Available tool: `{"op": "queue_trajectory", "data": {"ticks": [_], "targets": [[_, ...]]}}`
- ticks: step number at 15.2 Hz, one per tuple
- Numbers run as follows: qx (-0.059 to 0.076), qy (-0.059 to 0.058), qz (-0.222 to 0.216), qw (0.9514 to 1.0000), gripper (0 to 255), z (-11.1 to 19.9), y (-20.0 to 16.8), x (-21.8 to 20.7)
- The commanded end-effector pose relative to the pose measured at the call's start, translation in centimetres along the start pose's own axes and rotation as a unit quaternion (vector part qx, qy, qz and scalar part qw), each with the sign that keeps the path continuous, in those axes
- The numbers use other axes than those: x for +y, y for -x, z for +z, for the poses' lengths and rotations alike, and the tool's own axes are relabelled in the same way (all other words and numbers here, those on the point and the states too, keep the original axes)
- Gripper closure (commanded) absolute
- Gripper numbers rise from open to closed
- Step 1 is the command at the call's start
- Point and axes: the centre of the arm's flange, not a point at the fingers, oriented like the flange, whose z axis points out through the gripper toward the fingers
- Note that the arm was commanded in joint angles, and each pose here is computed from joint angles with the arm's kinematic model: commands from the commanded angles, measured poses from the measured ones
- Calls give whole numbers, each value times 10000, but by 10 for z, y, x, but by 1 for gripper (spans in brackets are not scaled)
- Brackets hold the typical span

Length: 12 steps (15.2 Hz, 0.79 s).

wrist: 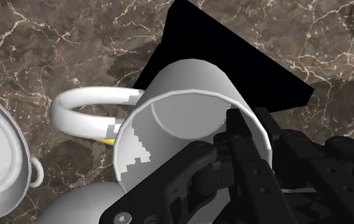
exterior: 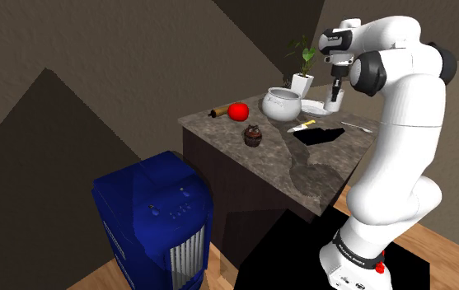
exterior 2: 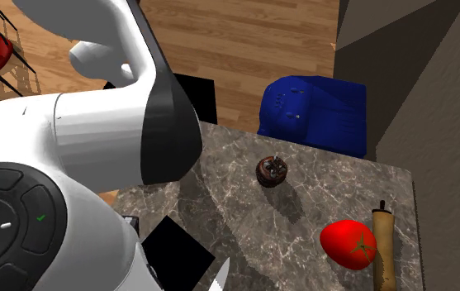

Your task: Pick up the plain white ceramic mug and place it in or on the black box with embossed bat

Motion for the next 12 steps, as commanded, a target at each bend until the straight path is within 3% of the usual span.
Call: {"op": "queue_trajectory", "data": {"ticks": [1,12], "targets": [[1,1,-5,10000,255,9,0,0],[1,1,-5,10000,255,67,-9,-1]]}}
